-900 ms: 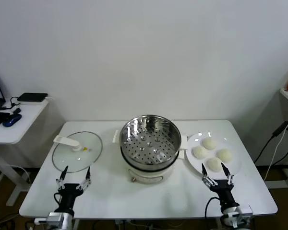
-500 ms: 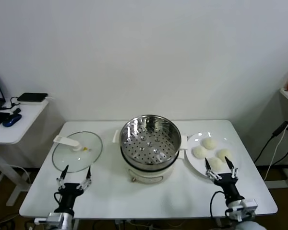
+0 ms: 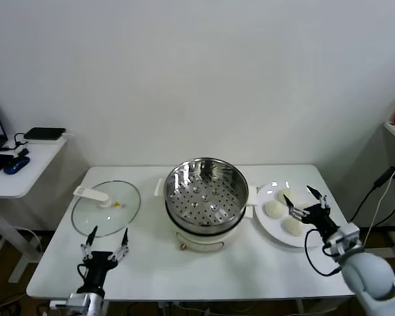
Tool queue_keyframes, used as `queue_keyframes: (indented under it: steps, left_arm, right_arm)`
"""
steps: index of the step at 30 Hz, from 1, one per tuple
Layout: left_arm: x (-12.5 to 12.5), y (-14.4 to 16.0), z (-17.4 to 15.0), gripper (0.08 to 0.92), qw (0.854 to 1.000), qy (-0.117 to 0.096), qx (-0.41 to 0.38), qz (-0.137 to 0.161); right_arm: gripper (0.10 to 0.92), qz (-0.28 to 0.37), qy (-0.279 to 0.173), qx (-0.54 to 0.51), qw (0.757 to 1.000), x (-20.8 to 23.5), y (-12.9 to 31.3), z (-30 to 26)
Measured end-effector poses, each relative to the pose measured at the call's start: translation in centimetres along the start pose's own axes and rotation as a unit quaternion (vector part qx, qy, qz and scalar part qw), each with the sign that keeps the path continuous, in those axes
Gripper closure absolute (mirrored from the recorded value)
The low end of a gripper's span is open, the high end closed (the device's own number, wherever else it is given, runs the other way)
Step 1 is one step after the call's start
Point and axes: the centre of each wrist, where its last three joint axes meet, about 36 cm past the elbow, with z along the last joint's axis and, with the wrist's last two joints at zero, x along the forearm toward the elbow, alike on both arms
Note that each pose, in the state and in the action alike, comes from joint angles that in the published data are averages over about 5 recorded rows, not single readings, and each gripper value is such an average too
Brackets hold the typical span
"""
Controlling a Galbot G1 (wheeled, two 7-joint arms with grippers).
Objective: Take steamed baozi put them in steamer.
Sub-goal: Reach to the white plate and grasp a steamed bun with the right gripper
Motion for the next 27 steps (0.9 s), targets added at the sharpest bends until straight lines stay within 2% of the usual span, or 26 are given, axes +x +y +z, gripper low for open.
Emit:
queue_keyframes:
  steps: [5, 11, 20, 27]
  left_arm:
    - [0.0, -0.4, 0.1, 0.177, 1.000, 0.002, 0.007, 0.000]
    - [-0.2, -0.7, 0.2, 0.177, 1.000, 0.005, 0.011, 0.000]
    - [-0.3, -0.7, -0.1, 0.177, 1.000, 0.007, 0.012, 0.001]
    - [-0.3, -0.5, -0.2, 0.177, 1.000, 0.008, 0.010, 0.001]
  right_arm:
    - [0.200, -0.072, 0.029, 0.059, 0.995, -2.4, -4.4, -2.0]
    - [0.200, -0.158, 0.073, 0.127, 0.976, -6.1, -9.0, -4.6]
    - [0.200, -0.244, 0.150, 0.211, 0.935, -10.2, -15.6, -8.2]
    - [0.200, -0.295, 0.215, 0.260, 0.894, -12.9, -18.4, -9.8]
